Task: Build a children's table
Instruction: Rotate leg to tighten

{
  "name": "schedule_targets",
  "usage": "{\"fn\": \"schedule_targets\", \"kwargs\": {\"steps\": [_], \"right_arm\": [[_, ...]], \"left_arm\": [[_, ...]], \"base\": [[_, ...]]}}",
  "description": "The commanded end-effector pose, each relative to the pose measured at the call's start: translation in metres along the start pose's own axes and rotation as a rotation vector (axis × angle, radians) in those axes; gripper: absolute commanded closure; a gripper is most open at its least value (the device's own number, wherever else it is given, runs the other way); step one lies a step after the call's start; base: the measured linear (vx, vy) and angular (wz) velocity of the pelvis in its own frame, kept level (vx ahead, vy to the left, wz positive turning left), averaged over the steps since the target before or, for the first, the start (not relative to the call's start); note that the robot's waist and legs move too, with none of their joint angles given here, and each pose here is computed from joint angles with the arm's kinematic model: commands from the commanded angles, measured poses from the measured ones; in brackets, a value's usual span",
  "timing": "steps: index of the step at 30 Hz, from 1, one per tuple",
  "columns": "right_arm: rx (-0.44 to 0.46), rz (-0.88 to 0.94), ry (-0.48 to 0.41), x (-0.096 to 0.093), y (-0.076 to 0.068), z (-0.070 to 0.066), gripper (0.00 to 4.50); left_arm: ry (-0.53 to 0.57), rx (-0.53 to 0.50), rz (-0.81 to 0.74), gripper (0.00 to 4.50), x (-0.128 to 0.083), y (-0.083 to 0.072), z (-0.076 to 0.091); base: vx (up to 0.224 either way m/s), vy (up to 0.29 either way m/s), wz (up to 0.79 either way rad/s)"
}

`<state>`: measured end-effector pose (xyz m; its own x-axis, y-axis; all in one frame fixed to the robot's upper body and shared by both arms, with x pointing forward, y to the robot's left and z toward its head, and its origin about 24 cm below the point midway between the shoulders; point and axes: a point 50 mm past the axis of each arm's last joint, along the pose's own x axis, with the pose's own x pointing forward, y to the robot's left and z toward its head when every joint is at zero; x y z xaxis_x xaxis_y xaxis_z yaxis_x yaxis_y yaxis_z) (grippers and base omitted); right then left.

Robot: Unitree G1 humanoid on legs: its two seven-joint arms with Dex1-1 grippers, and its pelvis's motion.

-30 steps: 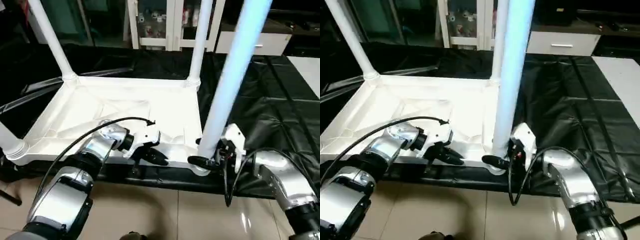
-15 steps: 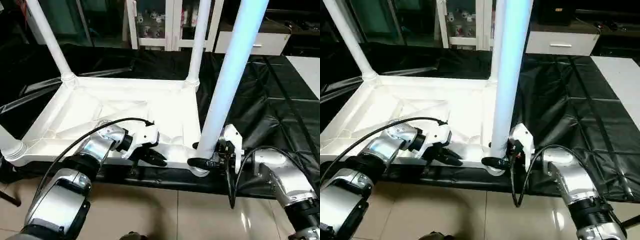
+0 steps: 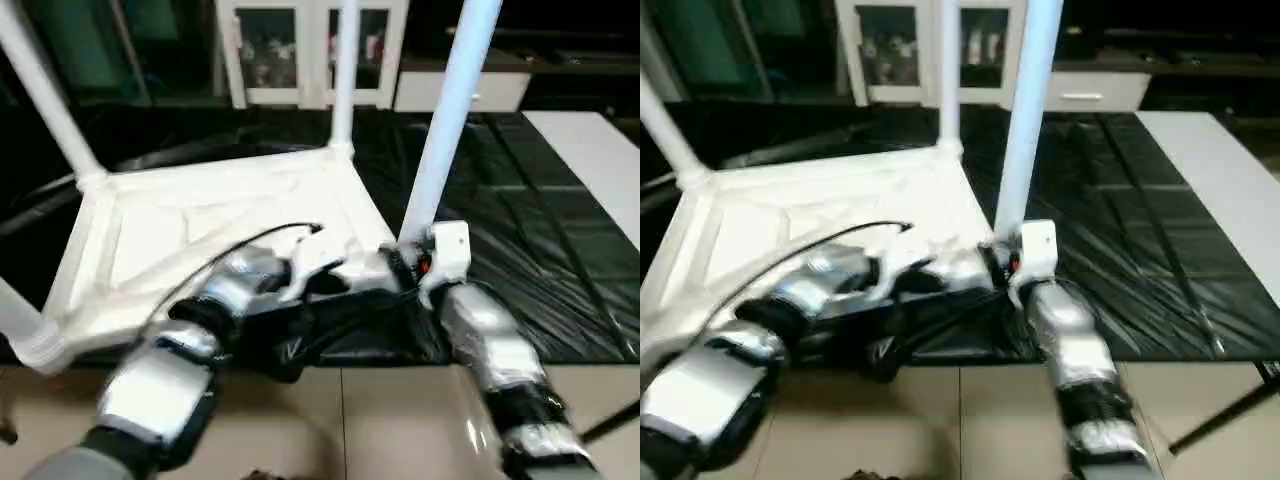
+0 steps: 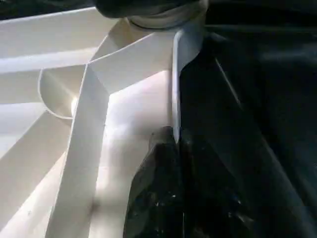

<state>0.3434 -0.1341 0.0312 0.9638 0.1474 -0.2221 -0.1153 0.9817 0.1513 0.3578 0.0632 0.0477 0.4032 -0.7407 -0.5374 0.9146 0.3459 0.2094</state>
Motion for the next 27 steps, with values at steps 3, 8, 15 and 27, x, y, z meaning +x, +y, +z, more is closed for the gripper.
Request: {"fn": "schedule_targets", "kwargs": {"steps": [3,8,15,27], "right_arm": [[0.074,-0.017,0.026,0.002,0.011,-0.016,2.0],[0.05,0.086,-0.084,0.001,0.02,-0.006,1.65],[-0.102,0.197,-0.209,-0.018,0.001,0.012,0.96],[-0.215,0.488,-0.052,-0.093,-0.031,-0.011,0.96]], "left_arm": [[0.0,0.025,0.153,4.5,0.0,0.012,0.012],[0.022,0.052,0.144,4.5,0.002,0.009,0.005],[0.002,0.127,0.087,4.5,-0.002,0.007,0.004],[-0.166,0.288,0.149,4.5,-0.003,0.007,0.027]], "base": [[-0.017,0.007,0.0],[0.0,0.0,0.0],[0.0,0.0,0.0],[0.0,0.0,0.0]]}}
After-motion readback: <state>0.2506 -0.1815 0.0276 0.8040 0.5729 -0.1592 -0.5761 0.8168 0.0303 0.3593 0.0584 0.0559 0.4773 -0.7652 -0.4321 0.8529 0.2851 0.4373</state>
